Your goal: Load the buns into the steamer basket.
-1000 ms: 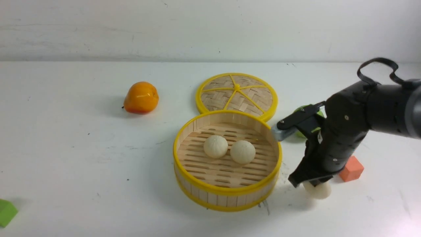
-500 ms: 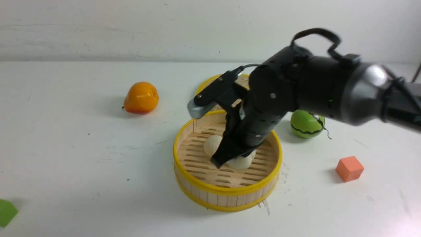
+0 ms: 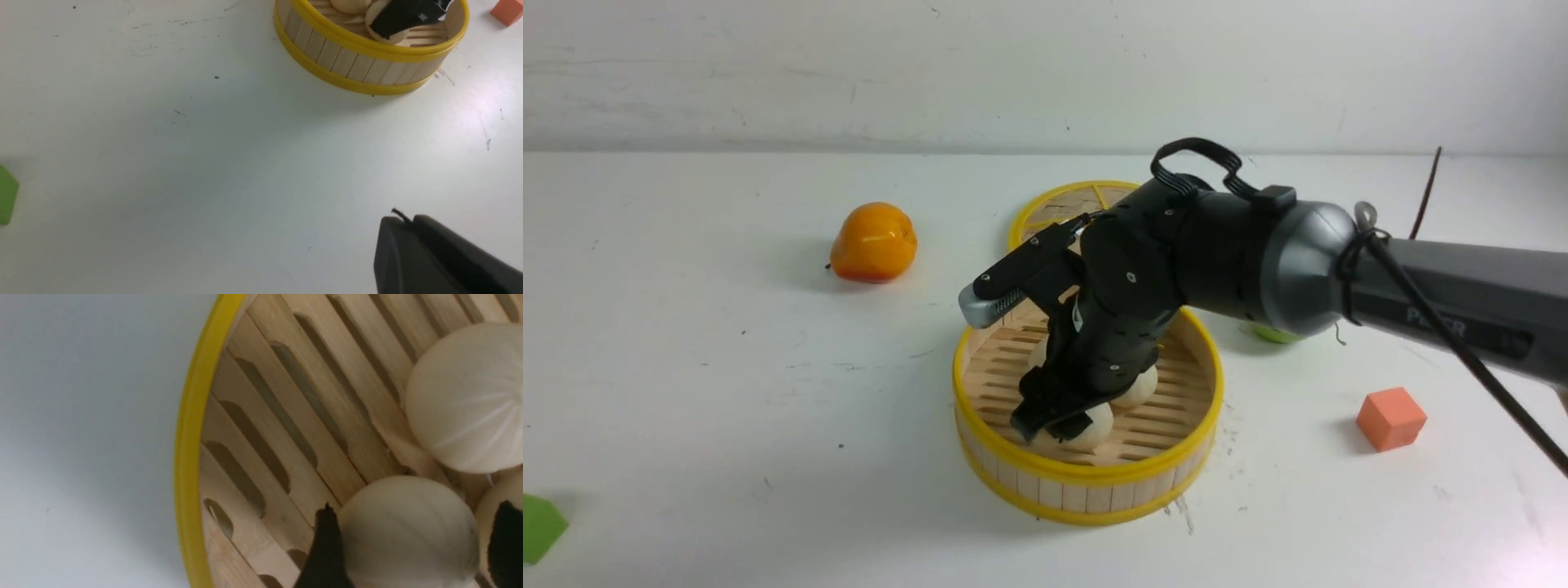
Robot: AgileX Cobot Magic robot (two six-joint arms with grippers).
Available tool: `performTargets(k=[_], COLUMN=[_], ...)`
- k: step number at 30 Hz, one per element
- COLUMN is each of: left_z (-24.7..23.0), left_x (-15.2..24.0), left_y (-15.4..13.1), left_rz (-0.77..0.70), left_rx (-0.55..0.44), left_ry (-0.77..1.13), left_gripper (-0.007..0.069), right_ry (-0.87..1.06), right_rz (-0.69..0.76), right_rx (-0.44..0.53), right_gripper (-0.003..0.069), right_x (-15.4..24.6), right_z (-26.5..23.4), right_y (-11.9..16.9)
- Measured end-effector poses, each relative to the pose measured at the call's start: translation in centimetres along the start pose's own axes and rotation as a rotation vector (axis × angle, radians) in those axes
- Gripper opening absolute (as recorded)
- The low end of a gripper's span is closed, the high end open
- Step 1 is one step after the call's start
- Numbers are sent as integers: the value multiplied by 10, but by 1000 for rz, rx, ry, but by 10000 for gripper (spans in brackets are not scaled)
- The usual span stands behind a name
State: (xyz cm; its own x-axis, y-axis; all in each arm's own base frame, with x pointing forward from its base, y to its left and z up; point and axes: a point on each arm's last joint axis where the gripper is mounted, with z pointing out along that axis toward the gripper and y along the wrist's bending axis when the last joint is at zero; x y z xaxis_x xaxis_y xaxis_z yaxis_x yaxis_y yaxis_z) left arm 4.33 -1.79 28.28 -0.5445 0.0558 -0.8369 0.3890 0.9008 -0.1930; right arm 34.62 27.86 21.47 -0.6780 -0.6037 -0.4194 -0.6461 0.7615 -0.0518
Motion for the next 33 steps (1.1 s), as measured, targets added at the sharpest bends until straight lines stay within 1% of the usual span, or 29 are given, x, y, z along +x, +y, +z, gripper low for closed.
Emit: performTargets(k=[3, 4, 8, 11, 12, 14, 15, 16, 17, 18, 19, 20, 21, 22, 24, 25, 26, 28, 29, 33], left_z=[0, 0, 0, 0, 0, 0, 0, 0, 0, 0, 0, 0, 0, 0, 0, 0, 0, 0, 0, 0], left_x=[0, 0, 0, 0, 0, 0, 0, 0, 0, 0, 0, 0, 0, 0, 0, 0, 0, 0, 0, 0], left_y=[0, 0, 0, 0, 0, 0, 0, 0, 0, 0, 0, 0, 0, 0, 0, 0, 0, 0, 0, 0], left_rz=[0, 0, 0, 0, 0, 0, 0, 0, 0, 0, 0, 0, 0, 0, 0, 0, 0, 0, 0, 0], left_rx=[0, 0, 0, 0, 0, 0, 0, 0, 0, 0, 0, 0, 0, 0, 0, 0, 0, 0, 0, 0], left_ry=[0, 0, 0, 0, 0, 0, 0, 0, 0, 0, 0, 0, 0, 0, 0, 0, 0, 0, 0, 0], left_gripper=[20, 21, 27, 29, 30, 34, 35, 36, 36, 36, 38, 38, 38, 38, 39, 39, 39, 39, 39, 43], right_ry=[-8, -26, -116, -189, -194, -254, -259, -292, -319, -337, -367, -357, -395, -417, -510, -531, -547, -639, -637, -730], right_rz=[0, 1, 5, 11, 12, 17, 17, 19, 20, 27, 37, 37, 48, 49, 62, 63, 63, 64, 63, 96], right_rx=[2, 4, 11, 15, 16, 18, 19, 20, 20, 20, 18, 18, 16, 16, 12, 12, 12, 11, 11, -2], right_gripper=[524, 521, 463, 361, 352, 211, 211, 121, 47, 30, -7, -10, -19, -19, -19, -19, -19, -19, -19, -19], right_x=[-1, -2, -5, 1, 2, 17, 18, 30, 45, 52, 69, 70, 90, 94, 128, 138, 139, 171, 171, 205], right_z=[-13, -28, -87, -144, -148, -194, -197, -216, -232, -239, -249, -247, -255, -260, -272, -273, -276, -285, -283, -286], right_y=[-1, -1, -4, -6, -7, -8, -8, -8, -8, -8, -8, -8, -7, -7, -6, -6, -6, -5, -5, -3])
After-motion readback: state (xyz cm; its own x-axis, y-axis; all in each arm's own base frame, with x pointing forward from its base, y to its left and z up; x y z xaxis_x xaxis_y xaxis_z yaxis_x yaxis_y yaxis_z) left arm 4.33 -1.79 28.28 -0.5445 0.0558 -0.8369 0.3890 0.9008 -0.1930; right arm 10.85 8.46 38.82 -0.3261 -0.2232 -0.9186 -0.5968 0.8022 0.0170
